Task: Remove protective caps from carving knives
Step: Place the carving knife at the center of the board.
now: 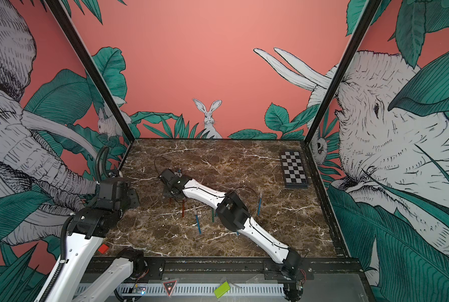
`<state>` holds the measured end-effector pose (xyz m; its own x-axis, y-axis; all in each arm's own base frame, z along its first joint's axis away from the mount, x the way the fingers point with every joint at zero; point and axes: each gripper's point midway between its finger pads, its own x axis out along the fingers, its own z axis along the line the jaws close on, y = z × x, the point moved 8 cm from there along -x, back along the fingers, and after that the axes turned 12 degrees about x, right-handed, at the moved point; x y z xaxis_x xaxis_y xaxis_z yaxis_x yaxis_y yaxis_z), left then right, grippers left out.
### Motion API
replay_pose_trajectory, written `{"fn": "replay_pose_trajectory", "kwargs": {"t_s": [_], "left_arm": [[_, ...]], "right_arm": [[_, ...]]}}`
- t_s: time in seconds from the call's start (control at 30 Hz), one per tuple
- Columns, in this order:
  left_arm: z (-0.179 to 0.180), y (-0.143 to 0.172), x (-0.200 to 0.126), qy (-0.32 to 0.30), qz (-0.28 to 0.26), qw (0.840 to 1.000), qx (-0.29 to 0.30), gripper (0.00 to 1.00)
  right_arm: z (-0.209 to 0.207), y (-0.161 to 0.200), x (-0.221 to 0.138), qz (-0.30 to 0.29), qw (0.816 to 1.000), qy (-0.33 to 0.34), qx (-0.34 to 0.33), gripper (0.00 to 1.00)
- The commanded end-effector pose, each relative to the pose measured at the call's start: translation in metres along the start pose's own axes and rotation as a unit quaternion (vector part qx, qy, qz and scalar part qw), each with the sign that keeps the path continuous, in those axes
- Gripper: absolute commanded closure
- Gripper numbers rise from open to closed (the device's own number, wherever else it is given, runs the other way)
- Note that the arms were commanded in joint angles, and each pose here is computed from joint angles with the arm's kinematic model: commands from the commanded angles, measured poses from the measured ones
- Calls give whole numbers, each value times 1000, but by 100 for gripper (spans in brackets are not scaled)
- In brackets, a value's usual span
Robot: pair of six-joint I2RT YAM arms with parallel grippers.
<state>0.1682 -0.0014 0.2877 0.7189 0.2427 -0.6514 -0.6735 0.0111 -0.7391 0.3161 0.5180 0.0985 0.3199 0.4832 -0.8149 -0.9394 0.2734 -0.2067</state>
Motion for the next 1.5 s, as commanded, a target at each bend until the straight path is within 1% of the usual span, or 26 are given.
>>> {"fn": "replay_pose_trajectory", "kwargs": {"t_s": [0.0, 0.23, 0.37, 0.57, 0.73, 0.9, 0.97, 1.07, 1.13, 1.2, 1.27, 1.33, 1.37, 1.4, 1.47], "left_arm": [[1, 3, 2, -7, 3, 1000, 6, 100], [1, 3, 3, -10, 5, 1000, 7, 100], [0, 3, 4, -9, 8, 1000, 9, 100], [-1, 3, 5, -10, 10, 1000, 10, 100], [-1, 3, 6, -12, 12, 1000, 12, 100], [-2, 3, 9, -14, 17, 1000, 16, 100], [-2, 3, 10, -15, 21, 1000, 18, 100], [-6, 3, 16, -8, 31, 999, 26, 100], [-12, 2, 21, 7, 41, 999, 33, 100], [-19, 0, 27, 27, 55, 997, 39, 100], [-30, -4, 33, 57, 69, 995, 49, 100], [-43, -12, 37, 78, 87, 991, 66, 100], [-52, -17, 37, 84, 92, 988, 87, 100], [-60, -23, 36, 81, 99, 986, 106, 100], [-76, -35, 36, 86, 101, 983, 128, 100]], "right_arm": [[-19, 0, 20, 3, 999, 29, 15, 83], [-18, 1, 16, 3, 999, 21, 29, 78], [-12, -4, 4, -9, 999, 10, 29, 74], [-5, -11, -14, -26, 999, 7, 31, 70], [2, -23, -36, -47, 998, 1, 29, 66], [22, -43, -69, -44, 997, -55, 17, 56], [33, -50, -87, -41, 995, -94, 7, 53], [45, -61, -129, -56, 990, -129, -15, 48], [44, -68, -163, -78, 988, -131, -36, 45], [34, -76, -200, -109, 985, -123, -56, 41], [13, -82, -241, -157, 979, -109, -68, 35], [-14, -85, -280, -213, 969, -106, -65, 27], [-32, -83, -297, -241, 963, -104, -63, 16], [-50, -82, -319, -279, 953, -105, -59, 2], [-86, -77, -352, -333, 936, -103, -51, 2]]}}
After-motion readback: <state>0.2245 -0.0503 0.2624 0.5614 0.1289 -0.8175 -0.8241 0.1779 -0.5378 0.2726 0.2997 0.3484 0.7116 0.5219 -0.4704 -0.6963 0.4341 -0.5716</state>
